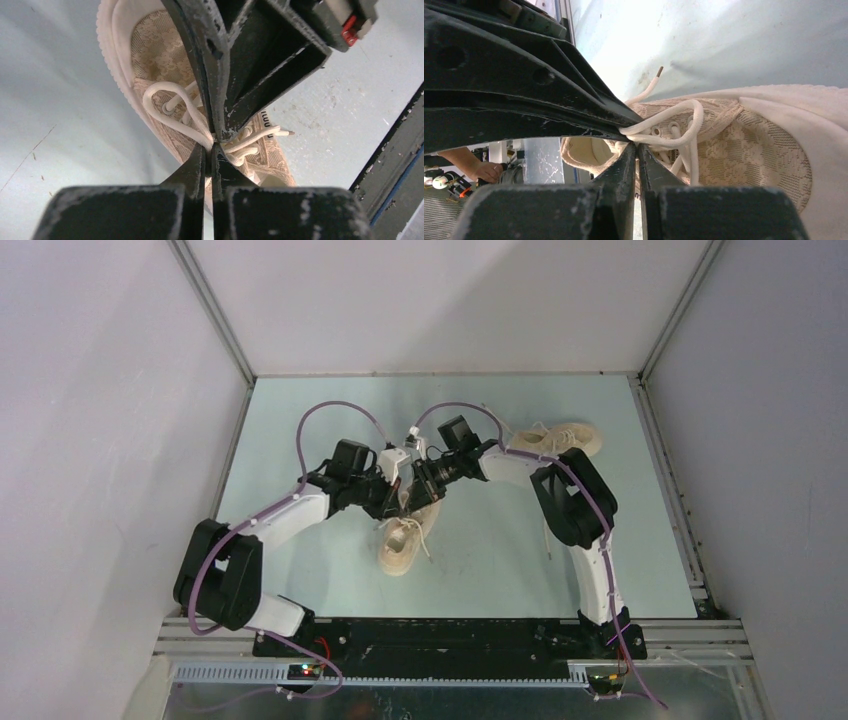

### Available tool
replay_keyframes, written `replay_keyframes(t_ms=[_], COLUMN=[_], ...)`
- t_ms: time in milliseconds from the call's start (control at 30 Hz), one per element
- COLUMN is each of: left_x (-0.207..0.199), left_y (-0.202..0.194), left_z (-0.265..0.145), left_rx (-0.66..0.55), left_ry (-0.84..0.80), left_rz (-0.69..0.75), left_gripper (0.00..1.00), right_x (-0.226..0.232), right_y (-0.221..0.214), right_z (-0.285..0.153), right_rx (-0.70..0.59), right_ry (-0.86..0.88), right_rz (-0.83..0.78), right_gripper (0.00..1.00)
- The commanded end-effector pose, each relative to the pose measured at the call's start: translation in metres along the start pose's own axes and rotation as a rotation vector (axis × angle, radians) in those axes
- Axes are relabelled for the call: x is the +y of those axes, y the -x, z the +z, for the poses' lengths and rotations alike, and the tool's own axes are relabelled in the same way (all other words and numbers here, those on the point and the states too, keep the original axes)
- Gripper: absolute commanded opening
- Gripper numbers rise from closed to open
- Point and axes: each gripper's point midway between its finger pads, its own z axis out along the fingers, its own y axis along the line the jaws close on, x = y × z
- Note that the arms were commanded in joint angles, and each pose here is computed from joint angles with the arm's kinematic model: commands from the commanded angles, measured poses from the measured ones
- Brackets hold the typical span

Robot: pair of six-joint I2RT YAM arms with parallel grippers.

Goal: Tie the shoes
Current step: Cross the shoelace with the shoelace.

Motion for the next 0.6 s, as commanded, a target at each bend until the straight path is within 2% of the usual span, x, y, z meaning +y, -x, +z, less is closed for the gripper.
replay_keyframes(t_ms=[0,100,167,233,400,567], left_x=[0.005,0.006,0.007,0.006,0.014,-0.001], left_y=[0.022,0.023,0.027,0.031,0.028,0.019], left_z=[-0.006,-0.012,-0.017,-0.023,-0.033,-0.035], left_rx=[-0.044,-0.055,-0.087,-0.116,-0.110,-0.081], left_ry=[0.046,0.061,0.038,0.002,0.033,-0.043], left_rz=[0.064,0.061,0.016,-0.033,-0.041,-0.042], left_gripper=[0.02,0.14,0.26,0.34,0.42,0.49], right_x=[0.036,0.036,0.038,0.041,0.047,0.055], right_y=[0.027,0.025,0.025,0.024,0.020,0.016], right_z=[-0.017,-0.017,-0.017,-0.016,-0.012,-0.003], right_rx=[-0.065,-0.063,-0.061,-0.059,-0.049,-0.031], right_ry=[0.051,0.055,0.066,0.075,0.105,0.127], right_rz=[-0.076,-0.065,-0.062,-0.062,-0.039,-0.033], right_gripper=[0.06,0.07,0.08,0.09,0.10,0.12])
